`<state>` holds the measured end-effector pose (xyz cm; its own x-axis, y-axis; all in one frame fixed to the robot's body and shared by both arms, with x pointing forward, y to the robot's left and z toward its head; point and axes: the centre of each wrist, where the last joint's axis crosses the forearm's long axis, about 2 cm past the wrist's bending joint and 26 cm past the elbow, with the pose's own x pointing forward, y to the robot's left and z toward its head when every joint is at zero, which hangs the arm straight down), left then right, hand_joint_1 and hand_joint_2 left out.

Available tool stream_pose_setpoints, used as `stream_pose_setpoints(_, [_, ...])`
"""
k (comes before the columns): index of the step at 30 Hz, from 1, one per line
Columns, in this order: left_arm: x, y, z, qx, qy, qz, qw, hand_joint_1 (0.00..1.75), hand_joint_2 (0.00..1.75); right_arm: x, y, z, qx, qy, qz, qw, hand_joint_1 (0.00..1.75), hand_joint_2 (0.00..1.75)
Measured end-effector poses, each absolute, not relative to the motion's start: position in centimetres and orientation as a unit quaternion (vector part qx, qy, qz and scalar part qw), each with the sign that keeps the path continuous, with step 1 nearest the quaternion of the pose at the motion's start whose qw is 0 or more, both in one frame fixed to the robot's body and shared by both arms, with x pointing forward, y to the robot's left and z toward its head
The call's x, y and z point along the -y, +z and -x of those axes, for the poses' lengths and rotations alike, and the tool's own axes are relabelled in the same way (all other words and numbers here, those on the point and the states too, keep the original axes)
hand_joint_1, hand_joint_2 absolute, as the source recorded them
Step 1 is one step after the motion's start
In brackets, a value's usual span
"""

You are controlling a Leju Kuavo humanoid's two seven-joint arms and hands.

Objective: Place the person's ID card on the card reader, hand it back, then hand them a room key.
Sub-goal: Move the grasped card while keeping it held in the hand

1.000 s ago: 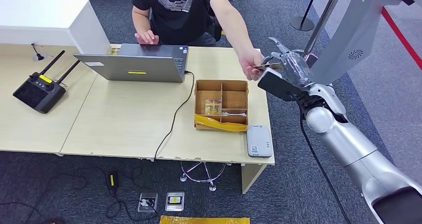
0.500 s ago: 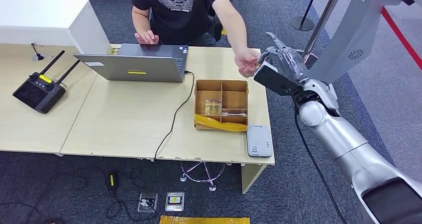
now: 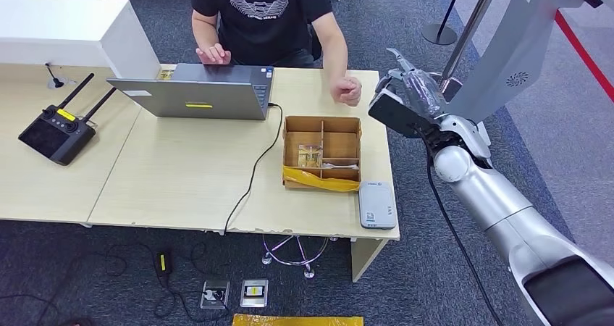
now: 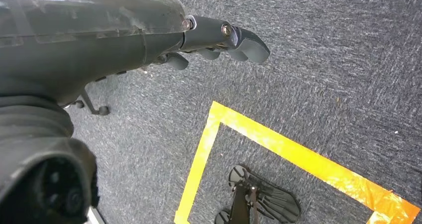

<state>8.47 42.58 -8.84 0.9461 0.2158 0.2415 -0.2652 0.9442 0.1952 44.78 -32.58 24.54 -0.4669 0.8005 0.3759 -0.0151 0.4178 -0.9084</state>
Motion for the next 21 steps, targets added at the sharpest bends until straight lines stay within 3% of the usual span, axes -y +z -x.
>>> stream_pose_setpoints(12, [-42.6, -8.8, -8.4, 0.106, 0.133, -0.117, 0.978, 0.0, 0.0, 33.1, 23.5, -44.8, 0.718, 0.454, 0.272, 0.453, 1.75, 1.75])
stream_pose_setpoints(21, [-41.9, -9.1, -8.1, 0.075, 0.153, -0.13, 0.977, 0.0, 0.0, 36.4, 17.8, -42.1, 0.685, 0.447, 0.268, 0.509, 1.75, 1.75])
